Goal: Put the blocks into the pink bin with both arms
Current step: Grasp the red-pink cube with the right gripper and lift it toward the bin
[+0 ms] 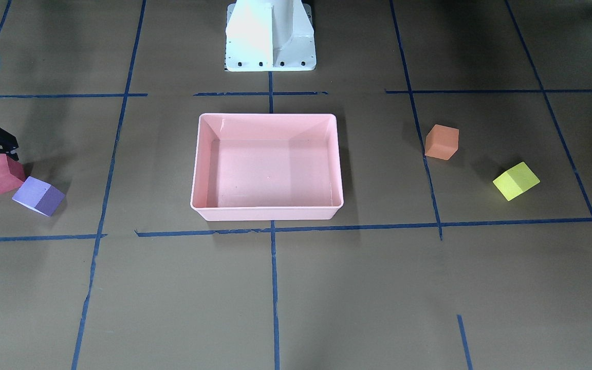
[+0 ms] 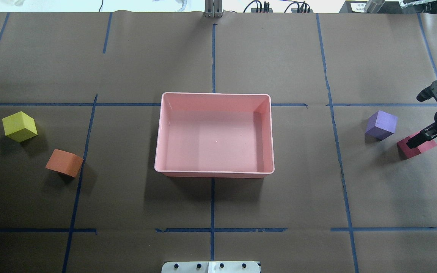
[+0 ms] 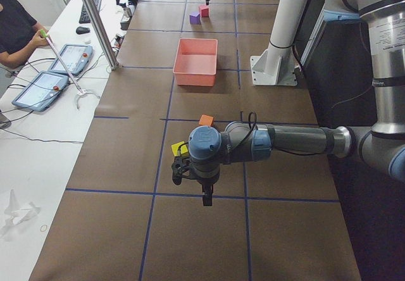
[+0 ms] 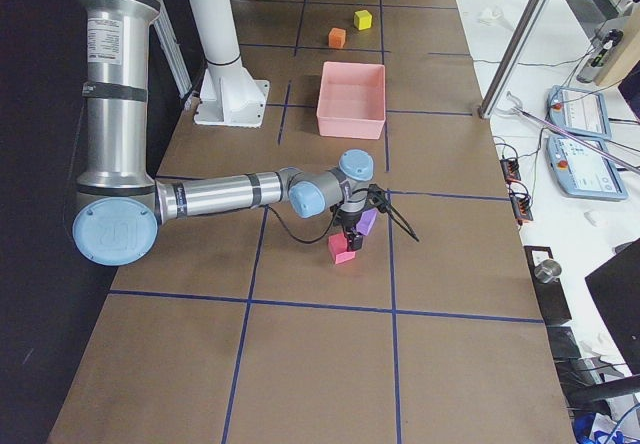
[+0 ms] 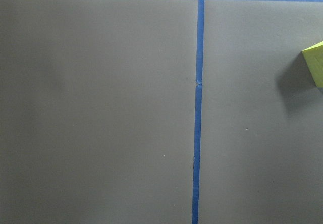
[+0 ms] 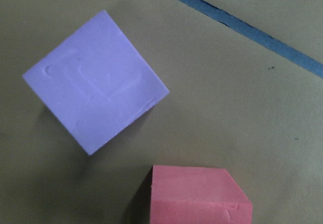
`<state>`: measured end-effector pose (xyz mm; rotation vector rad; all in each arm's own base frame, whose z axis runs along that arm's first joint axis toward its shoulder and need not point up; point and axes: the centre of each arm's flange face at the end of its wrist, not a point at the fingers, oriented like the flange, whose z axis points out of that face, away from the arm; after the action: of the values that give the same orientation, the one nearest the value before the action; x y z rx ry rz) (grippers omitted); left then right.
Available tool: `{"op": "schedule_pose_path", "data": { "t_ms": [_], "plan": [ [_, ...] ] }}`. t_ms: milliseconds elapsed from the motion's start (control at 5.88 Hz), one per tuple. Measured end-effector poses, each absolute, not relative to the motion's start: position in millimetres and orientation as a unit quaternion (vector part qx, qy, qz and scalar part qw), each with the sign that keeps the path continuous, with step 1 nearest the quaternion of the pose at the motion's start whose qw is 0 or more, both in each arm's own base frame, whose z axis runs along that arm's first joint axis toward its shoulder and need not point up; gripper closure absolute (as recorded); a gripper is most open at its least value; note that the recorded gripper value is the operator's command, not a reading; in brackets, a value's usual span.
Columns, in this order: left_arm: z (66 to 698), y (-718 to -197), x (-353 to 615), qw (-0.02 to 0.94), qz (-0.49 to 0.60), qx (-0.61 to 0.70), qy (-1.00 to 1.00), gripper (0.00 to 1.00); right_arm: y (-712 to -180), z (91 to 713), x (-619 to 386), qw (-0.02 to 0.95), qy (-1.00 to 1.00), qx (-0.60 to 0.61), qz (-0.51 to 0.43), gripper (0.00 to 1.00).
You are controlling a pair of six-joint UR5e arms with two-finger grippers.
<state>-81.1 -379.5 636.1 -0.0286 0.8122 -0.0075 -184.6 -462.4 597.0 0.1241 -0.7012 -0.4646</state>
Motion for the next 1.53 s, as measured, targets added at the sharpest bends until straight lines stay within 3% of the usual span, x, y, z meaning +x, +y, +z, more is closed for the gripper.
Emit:
{"op": "schedule_pose_path", "data": {
  "t_ms": [170, 340, 510, 680, 1020, 1531],
  "plan": [
    [635.0, -379.7, -80.1, 0.915, -0.004, -0.013, 0.402, 0.00, -466.1, 603.6, -189.9, 0.911, -0.337, 0.057, -0.232, 0.01],
    [634.5, -379.7, -79.7, 0.914, -0.005, -0.013, 0.405, 0.00, -467.3, 610.6, -191.3, 0.912, -0.334, 0.051, -0.233, 0.15],
    [633.8, -379.8, -79.5, 0.914, -0.004, -0.013, 0.406, 0.00, -468.1, 619.5, -192.5, 0.914, -0.332, 0.043, -0.230, 0.71],
    [633.2, -379.9, -79.3, 0.913, -0.005, -0.012, 0.407, 0.00, -469.4, 624.6, -193.6, 0.915, -0.331, 0.038, -0.227, 0.92],
    [625.7, -381.4, -72.0, 0.893, -0.006, -0.009, 0.450, 0.00, -467.9, 607.9, -193.5, 0.912, -0.344, 0.042, -0.221, 0.99],
    [579.9, -416.2, -7.6, 0.875, 0.028, 0.021, 0.483, 0.00, -441.2, 436.4, -190.6, 0.900, -0.413, 0.061, -0.126, 0.97]
  ]
}}
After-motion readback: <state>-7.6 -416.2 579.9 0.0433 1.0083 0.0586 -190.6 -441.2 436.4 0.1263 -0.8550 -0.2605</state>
